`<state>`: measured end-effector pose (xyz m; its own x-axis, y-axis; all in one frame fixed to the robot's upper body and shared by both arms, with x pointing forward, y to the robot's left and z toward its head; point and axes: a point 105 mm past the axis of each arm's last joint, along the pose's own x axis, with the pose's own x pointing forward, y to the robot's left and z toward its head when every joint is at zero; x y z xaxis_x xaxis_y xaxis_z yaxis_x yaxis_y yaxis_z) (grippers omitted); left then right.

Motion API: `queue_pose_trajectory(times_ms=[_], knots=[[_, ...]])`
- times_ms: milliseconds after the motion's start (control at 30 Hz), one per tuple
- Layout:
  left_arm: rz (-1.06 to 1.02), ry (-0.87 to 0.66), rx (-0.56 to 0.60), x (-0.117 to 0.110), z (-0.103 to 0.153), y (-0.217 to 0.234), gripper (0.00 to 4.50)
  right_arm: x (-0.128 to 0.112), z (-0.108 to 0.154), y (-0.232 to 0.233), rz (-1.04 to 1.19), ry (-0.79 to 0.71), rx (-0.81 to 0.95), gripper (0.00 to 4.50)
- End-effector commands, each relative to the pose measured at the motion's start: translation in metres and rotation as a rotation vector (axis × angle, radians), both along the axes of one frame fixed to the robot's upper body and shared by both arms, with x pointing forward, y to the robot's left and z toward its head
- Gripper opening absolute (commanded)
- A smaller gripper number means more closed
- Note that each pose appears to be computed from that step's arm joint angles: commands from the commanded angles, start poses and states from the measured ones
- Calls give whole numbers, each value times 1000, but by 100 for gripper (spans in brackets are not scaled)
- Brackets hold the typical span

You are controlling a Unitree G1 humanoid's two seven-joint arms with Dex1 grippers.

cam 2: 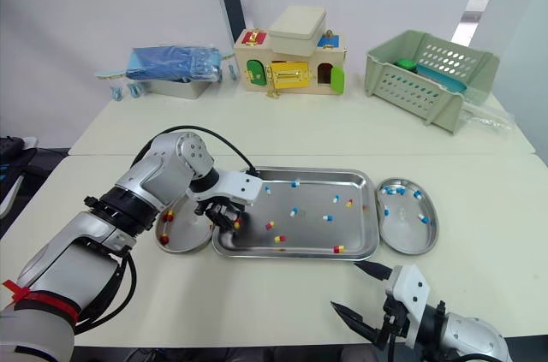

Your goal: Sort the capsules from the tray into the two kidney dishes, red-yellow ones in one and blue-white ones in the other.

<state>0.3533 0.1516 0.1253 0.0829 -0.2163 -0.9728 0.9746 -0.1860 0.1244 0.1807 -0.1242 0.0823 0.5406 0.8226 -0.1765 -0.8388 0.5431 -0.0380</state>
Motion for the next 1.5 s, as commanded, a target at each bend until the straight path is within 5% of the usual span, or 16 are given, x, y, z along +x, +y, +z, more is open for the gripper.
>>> queue_pose_trajectory(times_ms=[33, 167, 433, 900, 1233, 1500], knots=[[-3, -2, 38, 0, 1, 4, 148, -2, 6, 4, 8, -30, 17, 450], [-6, 5, 34, -2, 0, 4, 44, -1, 6, 4, 5, -28, 18, 450], [-28, 72, -77, -19, 9, -13, 44, 0, 4, 4, 8, -27, 18, 450], [-35, 32, -171, -16, 38, -15, 44, 0, 3, 5, 15, -26, 19, 450], [262, -65, -380, -21, 75, 27, 44, -13, 9, 10, 121, -52, 15, 450], [593, -122, -389, -44, 62, 90, 44, -8, 11, 6, 212, -73, -39, 450]])
